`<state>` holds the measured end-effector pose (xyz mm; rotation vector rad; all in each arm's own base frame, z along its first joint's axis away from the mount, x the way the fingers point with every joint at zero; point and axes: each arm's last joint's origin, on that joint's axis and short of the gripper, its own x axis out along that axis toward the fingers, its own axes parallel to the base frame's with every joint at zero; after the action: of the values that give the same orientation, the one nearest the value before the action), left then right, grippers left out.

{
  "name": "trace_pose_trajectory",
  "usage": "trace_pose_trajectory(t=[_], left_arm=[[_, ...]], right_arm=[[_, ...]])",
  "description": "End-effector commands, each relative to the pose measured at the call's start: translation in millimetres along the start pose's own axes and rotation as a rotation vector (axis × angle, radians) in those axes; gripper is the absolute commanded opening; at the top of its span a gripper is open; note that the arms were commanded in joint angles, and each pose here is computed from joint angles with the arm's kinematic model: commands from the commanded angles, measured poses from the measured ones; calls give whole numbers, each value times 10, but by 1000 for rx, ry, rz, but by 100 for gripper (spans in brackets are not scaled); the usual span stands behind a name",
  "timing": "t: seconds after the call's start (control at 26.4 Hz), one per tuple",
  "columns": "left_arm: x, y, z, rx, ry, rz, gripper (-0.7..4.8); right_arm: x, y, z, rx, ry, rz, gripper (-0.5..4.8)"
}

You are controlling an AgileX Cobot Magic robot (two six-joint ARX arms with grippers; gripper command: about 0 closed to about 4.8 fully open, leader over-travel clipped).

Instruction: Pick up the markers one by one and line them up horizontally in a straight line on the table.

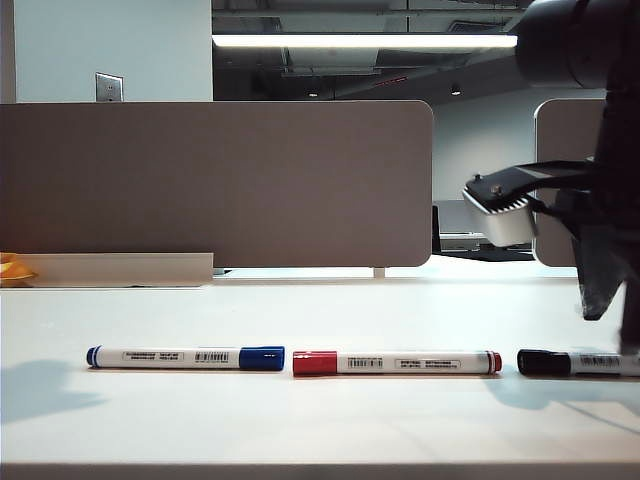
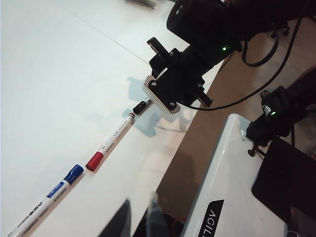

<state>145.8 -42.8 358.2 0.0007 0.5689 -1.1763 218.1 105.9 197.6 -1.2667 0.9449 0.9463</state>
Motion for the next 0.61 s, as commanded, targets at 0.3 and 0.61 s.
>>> trace_pose_trajectory(t=[0.3,0.61], left_arm=[[-20,47,-11,5,80,204,-6],[-116,-48,111,6,-60,264,-6]], right_arm=[[-705,-310,131,314,-257,-259,-1],[-1466,-236,58,588,-738,-359,-1]])
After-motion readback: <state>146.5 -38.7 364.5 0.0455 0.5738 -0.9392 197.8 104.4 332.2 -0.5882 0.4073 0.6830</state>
